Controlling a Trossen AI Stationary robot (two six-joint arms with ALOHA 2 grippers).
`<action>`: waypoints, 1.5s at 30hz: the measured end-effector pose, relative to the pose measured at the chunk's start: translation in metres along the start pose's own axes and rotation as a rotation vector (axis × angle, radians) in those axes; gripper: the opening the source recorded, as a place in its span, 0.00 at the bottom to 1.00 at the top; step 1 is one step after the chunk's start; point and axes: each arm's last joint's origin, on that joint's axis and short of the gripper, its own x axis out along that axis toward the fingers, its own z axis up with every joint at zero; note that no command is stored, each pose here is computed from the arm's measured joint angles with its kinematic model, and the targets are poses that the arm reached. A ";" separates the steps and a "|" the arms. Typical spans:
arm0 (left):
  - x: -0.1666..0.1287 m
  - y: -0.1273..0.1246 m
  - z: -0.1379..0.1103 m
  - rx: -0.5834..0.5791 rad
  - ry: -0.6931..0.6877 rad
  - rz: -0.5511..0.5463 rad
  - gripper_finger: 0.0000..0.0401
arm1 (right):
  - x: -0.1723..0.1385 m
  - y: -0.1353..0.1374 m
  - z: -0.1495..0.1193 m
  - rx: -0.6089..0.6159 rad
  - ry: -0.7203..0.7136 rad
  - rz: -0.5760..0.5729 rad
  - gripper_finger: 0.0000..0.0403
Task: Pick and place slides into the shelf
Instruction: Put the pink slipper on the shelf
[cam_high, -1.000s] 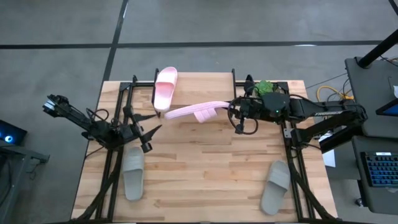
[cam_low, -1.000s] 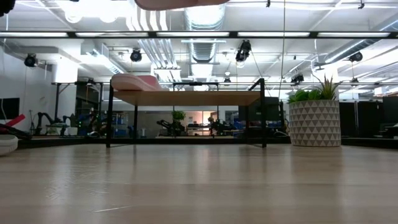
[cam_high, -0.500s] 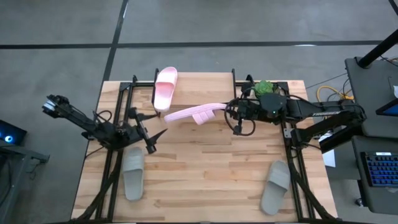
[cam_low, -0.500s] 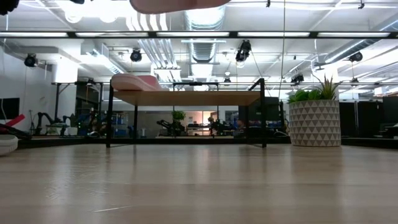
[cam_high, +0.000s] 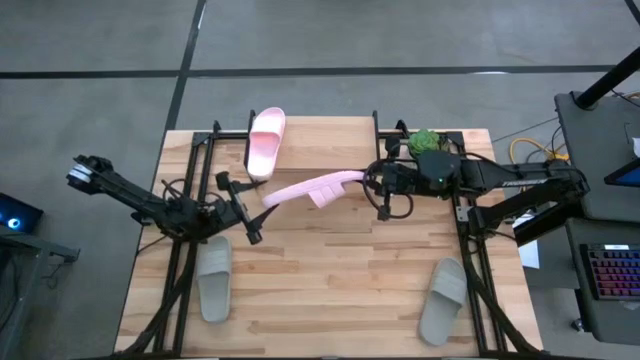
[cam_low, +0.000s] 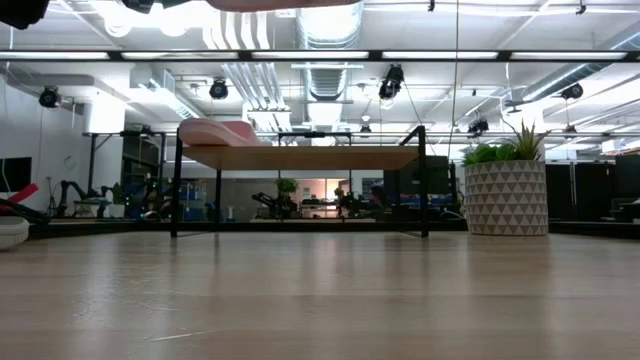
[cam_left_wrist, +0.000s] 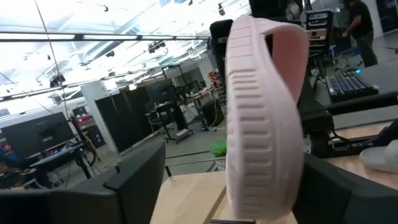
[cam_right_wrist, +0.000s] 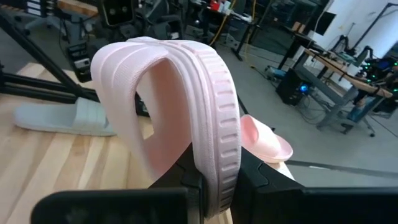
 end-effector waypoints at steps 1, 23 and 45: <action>0.001 -0.001 0.000 0.002 0.002 -0.001 0.66 | 0.000 0.000 0.000 0.000 0.000 0.001 0.07; 0.011 -0.003 0.001 0.038 0.078 0.120 0.11 | -0.001 0.002 -0.004 0.019 0.041 0.029 0.30; 0.040 -0.003 -0.023 0.006 0.041 0.345 0.11 | 0.005 0.003 -0.021 -0.192 0.065 -0.340 0.31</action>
